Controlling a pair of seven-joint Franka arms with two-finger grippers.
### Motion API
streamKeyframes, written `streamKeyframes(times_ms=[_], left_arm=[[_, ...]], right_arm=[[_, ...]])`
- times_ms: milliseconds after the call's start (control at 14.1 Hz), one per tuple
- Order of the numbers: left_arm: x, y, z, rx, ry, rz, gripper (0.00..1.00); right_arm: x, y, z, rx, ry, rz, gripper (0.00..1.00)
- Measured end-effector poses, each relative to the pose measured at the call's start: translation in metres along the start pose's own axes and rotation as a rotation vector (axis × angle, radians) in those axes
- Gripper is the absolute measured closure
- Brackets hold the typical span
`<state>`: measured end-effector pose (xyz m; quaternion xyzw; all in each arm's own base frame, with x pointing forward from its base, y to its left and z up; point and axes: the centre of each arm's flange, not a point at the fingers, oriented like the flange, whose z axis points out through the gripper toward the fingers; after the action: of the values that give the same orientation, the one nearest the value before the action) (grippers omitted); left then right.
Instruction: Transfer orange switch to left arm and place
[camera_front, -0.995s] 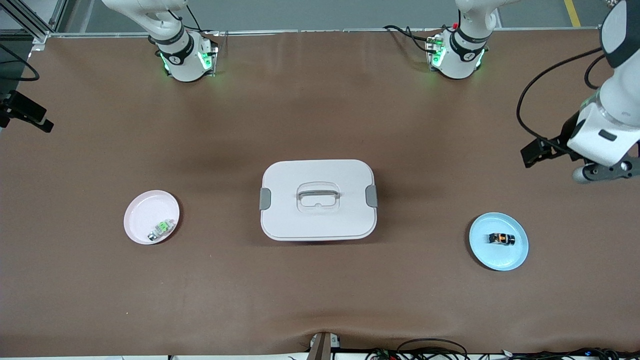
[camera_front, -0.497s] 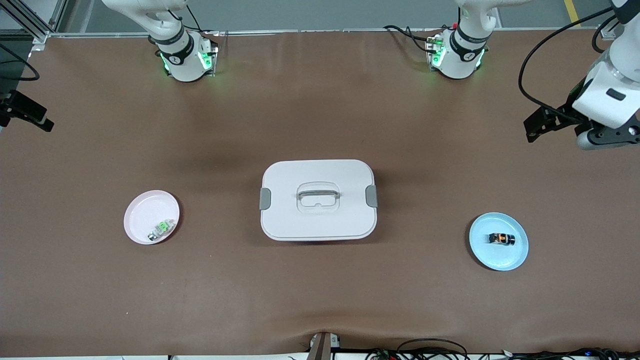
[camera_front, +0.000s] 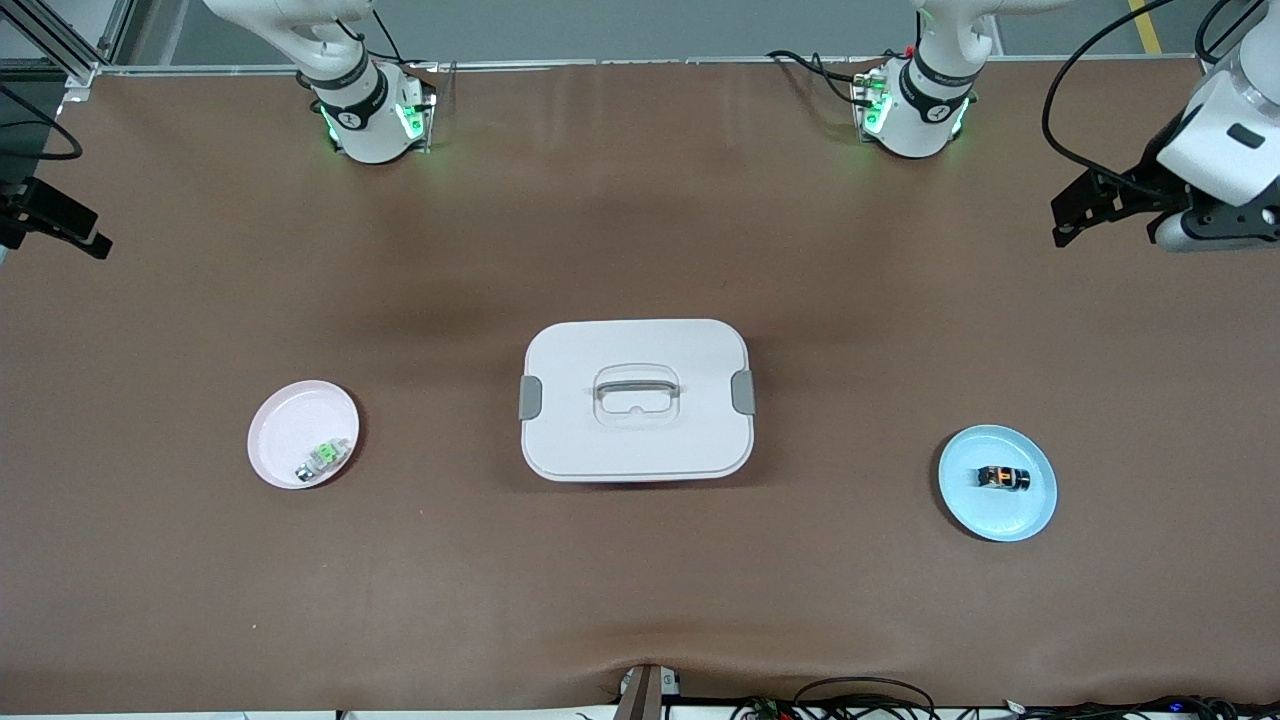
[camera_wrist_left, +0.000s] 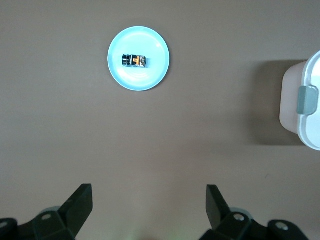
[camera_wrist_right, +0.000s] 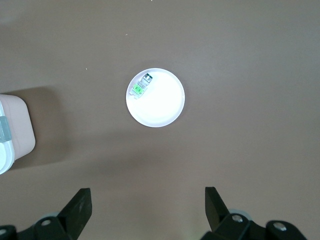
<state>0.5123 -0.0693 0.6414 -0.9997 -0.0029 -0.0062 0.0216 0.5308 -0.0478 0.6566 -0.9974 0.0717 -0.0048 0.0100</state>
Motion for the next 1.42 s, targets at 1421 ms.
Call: streamKeyframes(times_ms=[1421], left_arm=[[-0.001,-0.003,0.002,-0.014,0.006,0.042,0.0]], right_arm=[[0.001,0.0,0.007,-0.001,-0.015,0.0,0.0]])
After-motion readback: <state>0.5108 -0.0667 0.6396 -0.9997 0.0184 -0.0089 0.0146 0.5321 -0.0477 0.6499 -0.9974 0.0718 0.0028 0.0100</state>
